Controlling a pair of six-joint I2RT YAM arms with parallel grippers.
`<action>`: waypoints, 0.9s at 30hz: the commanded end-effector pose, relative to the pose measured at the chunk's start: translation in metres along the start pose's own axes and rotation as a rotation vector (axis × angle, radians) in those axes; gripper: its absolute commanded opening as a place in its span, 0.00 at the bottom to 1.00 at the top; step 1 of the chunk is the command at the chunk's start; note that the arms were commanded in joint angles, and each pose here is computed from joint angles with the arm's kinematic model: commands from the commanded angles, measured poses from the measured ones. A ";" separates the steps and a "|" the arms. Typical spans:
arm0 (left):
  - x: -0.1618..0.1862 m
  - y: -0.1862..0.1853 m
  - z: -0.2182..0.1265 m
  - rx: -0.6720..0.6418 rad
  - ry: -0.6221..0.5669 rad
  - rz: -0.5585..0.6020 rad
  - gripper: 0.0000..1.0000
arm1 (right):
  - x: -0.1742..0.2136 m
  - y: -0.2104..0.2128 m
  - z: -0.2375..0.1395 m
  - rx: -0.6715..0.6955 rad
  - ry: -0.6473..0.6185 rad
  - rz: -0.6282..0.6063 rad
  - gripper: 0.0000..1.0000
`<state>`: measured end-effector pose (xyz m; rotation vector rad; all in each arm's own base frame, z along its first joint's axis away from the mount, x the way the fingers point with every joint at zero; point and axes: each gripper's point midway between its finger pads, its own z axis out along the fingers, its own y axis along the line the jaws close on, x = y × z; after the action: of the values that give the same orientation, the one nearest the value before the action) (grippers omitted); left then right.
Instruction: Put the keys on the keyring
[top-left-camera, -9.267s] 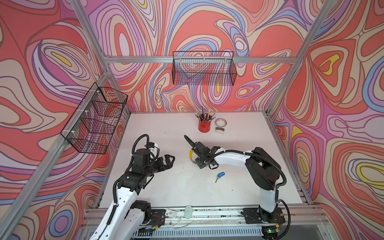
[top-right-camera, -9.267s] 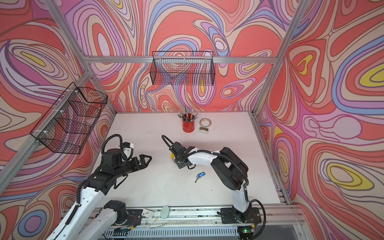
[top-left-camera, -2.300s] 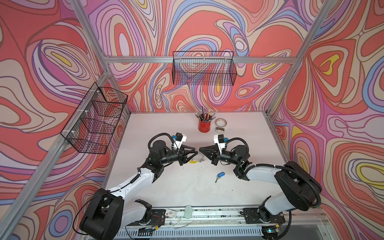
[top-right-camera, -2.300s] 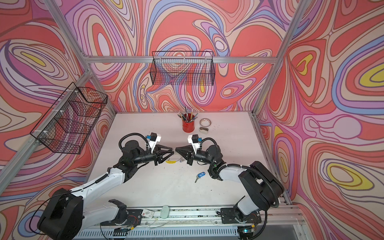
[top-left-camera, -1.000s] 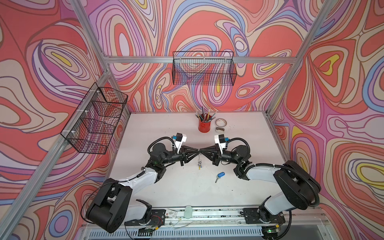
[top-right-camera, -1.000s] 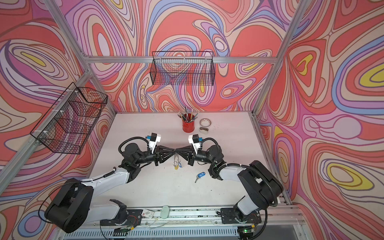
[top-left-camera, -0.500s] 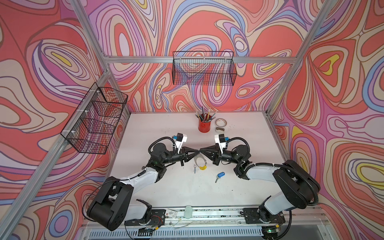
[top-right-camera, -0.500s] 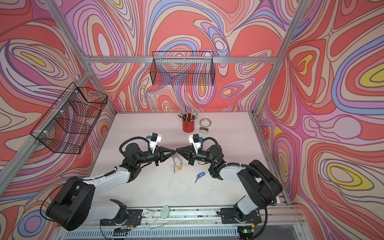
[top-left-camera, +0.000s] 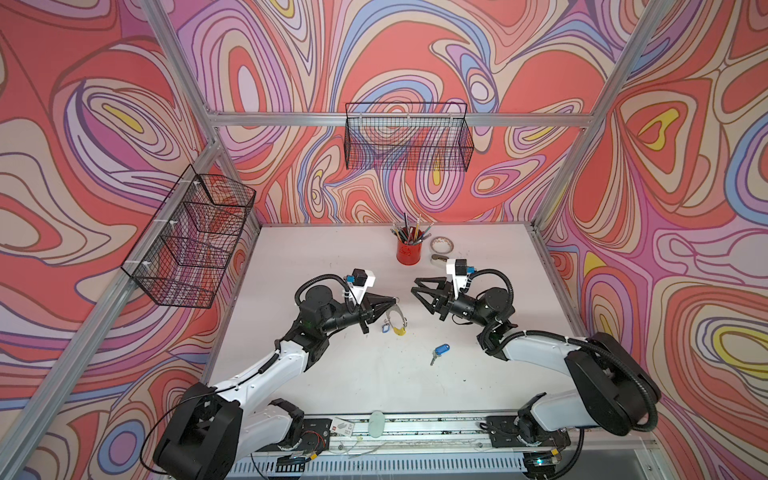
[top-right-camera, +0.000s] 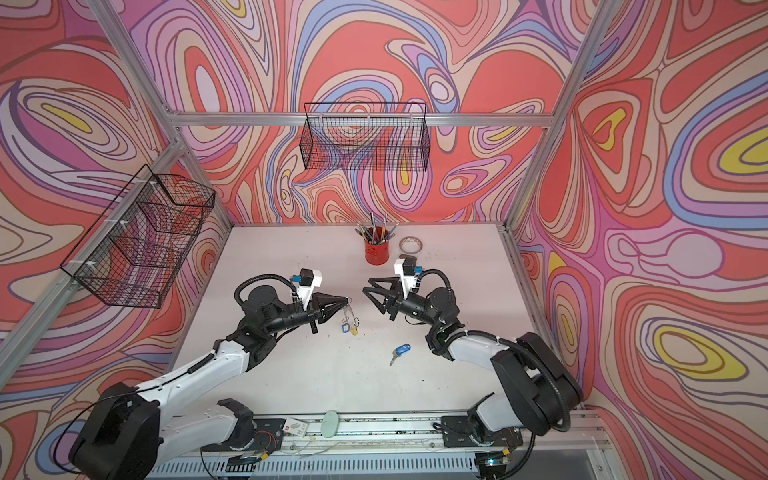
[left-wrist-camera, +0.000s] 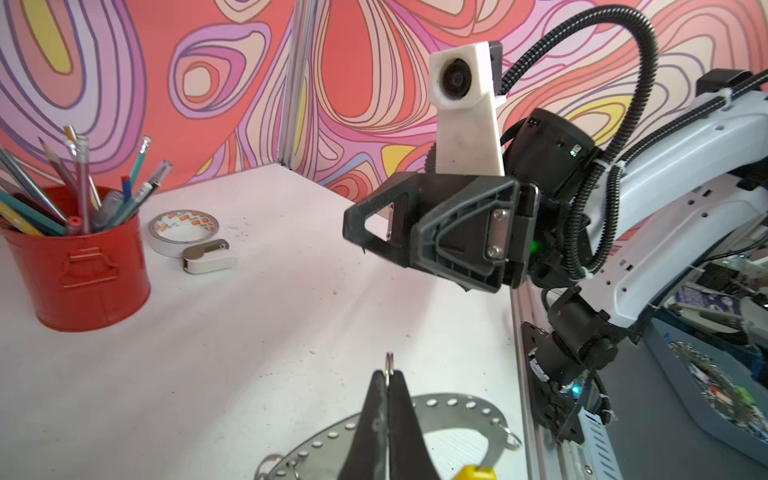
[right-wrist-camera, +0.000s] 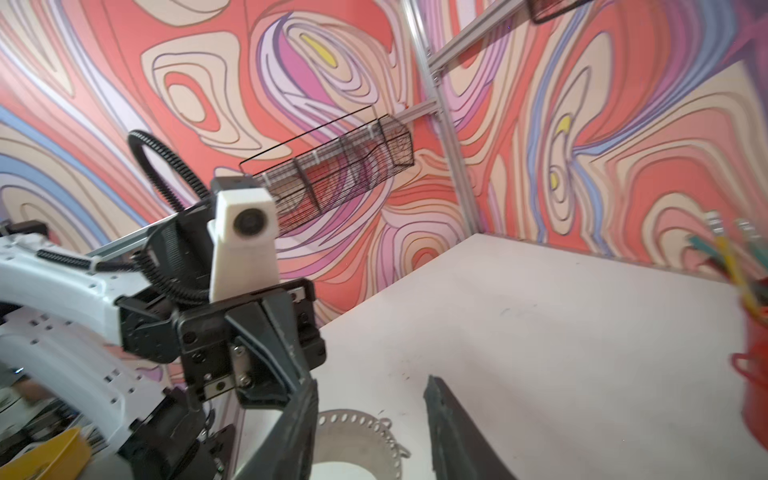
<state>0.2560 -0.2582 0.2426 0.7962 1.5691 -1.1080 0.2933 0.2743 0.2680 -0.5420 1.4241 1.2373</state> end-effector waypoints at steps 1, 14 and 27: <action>0.002 0.006 0.002 -0.066 0.045 0.200 0.00 | 0.007 -0.036 -0.003 0.214 0.068 0.097 0.50; 0.031 0.006 0.034 -0.146 0.218 0.758 0.00 | 0.032 -0.078 -0.040 0.534 0.215 0.175 0.72; 0.031 0.008 0.050 -0.154 0.273 1.028 0.00 | 0.055 -0.089 -0.054 0.546 0.284 0.214 0.78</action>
<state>0.2679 -0.2976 0.1886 1.4207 1.2537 -0.2212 0.3326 0.2158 0.1856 -0.1920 2.0008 0.8784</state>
